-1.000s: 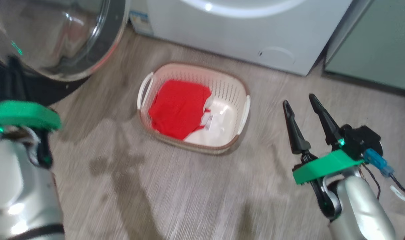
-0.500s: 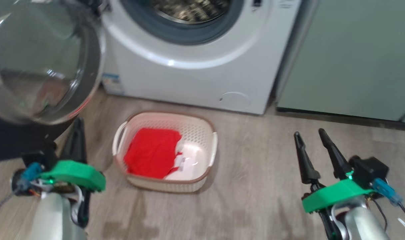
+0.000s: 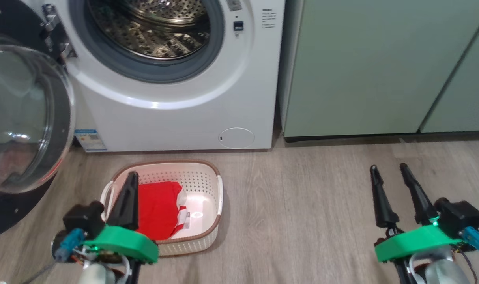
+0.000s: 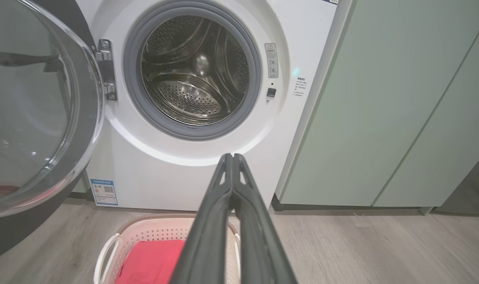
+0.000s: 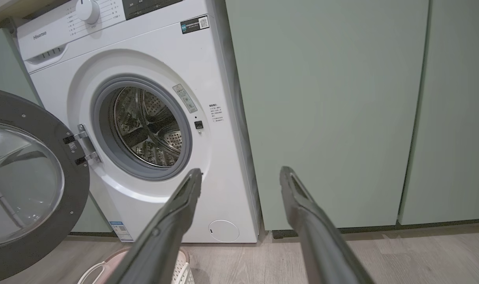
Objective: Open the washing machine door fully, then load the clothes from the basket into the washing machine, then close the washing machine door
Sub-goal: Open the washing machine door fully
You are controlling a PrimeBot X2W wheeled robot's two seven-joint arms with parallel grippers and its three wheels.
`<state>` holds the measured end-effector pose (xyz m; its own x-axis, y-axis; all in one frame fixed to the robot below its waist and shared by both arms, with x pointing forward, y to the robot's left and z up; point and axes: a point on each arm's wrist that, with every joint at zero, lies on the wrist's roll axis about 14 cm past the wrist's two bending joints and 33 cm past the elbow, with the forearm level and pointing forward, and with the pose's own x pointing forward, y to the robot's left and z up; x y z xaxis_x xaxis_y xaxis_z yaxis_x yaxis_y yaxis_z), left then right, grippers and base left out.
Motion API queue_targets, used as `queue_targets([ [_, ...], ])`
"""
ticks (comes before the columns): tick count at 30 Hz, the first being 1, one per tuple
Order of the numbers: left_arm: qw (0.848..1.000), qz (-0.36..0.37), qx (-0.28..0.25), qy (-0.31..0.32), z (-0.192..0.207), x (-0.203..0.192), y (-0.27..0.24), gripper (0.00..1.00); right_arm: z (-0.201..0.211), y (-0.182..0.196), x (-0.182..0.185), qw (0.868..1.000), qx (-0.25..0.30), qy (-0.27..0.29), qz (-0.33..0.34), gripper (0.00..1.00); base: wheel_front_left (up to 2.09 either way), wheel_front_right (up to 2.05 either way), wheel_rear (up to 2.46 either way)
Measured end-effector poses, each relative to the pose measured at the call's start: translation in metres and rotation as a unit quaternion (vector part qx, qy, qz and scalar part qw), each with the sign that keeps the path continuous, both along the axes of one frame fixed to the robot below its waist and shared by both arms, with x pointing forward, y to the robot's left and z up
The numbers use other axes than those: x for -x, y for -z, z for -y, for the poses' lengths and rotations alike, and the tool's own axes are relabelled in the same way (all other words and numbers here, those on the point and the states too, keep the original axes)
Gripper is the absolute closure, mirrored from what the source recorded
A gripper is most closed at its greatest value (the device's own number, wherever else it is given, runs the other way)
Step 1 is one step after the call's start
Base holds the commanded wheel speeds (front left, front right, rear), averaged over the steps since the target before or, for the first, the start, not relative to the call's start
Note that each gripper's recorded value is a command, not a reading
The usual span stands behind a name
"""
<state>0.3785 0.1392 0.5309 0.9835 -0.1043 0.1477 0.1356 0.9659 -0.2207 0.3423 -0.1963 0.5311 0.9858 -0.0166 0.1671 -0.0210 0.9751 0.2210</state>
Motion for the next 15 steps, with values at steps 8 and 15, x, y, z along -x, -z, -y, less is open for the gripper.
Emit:
queue_targets([
  [8, 1.0, -0.004, 0.01, 0.013, 0.019, 0.007, 0.001, 0.62, 0.02, 0.007, 0.015, 0.999, -0.003, 0.032, -0.009, 0.0, 0.0, 0.0, 0.0],
  [15, 1.0, -0.008, -0.005, 0.012, 0.021, 0.01, 0.005, 0.0, 0.019, 0.008, 0.013, 0.999, -0.008, 0.031, -0.011, 0.0, 0.0, 0.0, 0.0],
])
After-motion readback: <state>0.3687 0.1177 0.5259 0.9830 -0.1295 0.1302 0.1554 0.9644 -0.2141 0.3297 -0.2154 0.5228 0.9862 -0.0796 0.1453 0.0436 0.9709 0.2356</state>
